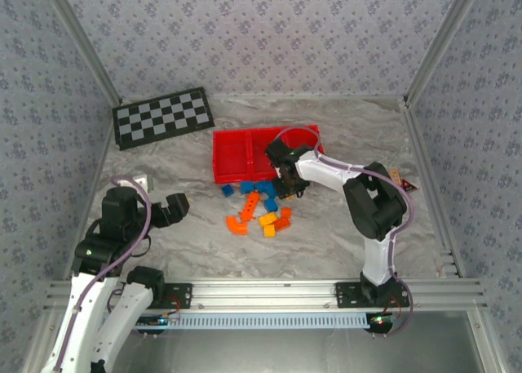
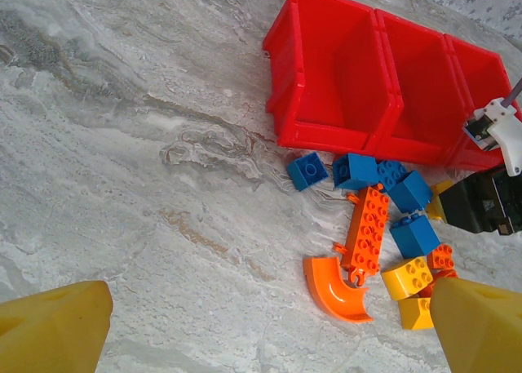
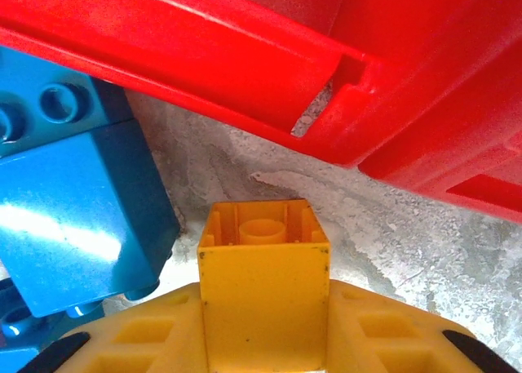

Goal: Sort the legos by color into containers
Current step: Pick up the lego from the center of the table, then place the lego in the container.

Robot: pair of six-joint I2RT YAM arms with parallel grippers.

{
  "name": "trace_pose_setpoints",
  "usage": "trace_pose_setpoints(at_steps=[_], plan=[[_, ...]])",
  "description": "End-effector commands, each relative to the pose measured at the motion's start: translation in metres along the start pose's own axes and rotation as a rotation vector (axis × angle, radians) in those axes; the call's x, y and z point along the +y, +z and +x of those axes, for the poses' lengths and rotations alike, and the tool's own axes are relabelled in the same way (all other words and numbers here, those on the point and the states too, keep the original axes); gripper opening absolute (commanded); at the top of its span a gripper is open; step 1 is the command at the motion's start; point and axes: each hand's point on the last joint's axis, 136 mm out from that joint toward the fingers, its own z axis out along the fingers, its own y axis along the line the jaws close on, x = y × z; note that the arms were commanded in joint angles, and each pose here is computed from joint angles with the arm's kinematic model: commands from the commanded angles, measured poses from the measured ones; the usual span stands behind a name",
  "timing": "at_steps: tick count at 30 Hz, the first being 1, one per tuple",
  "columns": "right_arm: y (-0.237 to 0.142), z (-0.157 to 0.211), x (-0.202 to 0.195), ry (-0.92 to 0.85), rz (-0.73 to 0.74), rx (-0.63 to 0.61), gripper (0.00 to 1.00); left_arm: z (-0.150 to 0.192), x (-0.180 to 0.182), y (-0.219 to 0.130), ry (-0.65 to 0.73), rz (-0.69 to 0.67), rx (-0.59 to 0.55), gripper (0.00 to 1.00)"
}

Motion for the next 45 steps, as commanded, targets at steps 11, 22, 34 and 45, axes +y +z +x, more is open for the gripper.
trace_pose_setpoints(at_steps=[11,22,34,45], plan=[[-0.09,-0.032,-0.032,0.066,-0.016,-0.205,0.29,-0.001,-0.004,-0.001,0.009,0.02,-0.005,1.0],[-0.086,-0.085,-0.094,0.202,-0.095,-0.251,0.29,-0.001,-0.005,-0.002,0.011,0.028,-0.01,1.0],[-0.047,-0.112,-0.096,0.195,-0.146,-0.183,0.29,-0.002,-0.005,-0.003,0.014,0.025,-0.019,1.0],[-0.032,-0.104,-0.097,0.206,-0.164,-0.158,0.41,-0.003,-0.005,-0.005,0.018,0.025,-0.028,1.0]])
